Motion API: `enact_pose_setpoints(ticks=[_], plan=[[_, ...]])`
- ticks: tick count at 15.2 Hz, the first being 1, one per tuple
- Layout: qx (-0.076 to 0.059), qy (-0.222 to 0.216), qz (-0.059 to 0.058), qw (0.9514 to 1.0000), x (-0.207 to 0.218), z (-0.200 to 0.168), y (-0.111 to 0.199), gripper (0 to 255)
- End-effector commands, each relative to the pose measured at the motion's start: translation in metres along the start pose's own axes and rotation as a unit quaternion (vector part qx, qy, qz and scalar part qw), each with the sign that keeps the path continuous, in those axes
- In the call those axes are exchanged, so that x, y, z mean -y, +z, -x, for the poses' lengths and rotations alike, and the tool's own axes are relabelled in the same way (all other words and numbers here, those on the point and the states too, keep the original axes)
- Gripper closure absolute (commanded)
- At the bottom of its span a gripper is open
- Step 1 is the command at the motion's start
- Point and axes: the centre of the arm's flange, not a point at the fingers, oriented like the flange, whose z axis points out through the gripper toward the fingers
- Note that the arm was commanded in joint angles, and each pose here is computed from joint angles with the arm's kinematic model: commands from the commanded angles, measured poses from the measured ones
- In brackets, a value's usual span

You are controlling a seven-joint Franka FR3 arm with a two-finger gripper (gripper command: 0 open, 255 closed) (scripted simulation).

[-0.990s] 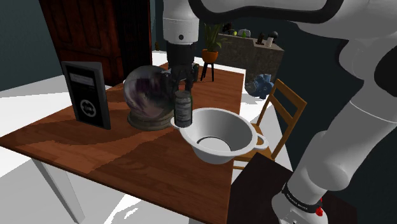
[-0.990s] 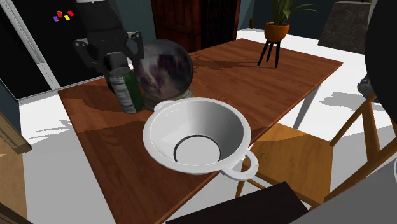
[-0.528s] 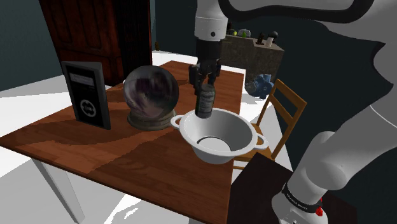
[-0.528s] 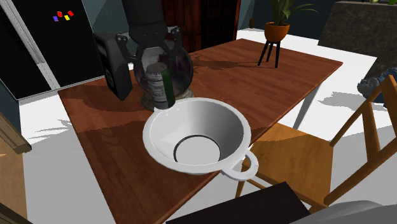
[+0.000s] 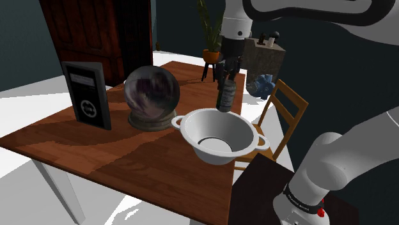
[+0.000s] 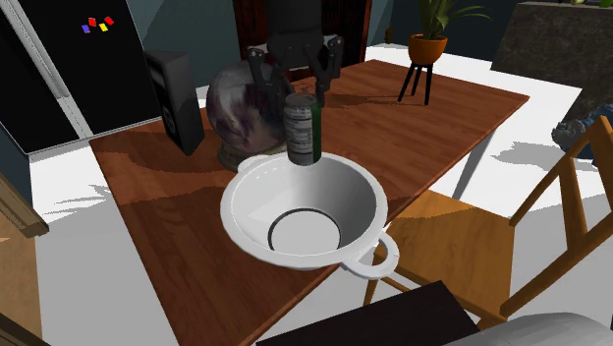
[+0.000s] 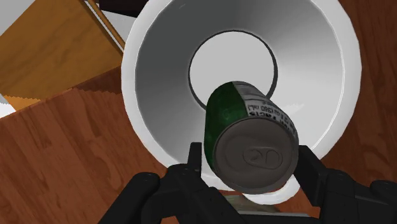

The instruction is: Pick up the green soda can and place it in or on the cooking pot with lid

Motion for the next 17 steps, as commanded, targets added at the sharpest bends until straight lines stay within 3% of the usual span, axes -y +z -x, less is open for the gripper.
enact_pose_setpoints(ticks=[1, 17], plan=[[0.000, 0.000, 0.000, 1.0000, -0.004, 0.001, 0.008, 255], [0.000, 0.000, 0.000, 1.0000, 0.001, 0.001, 0.093, 255]])
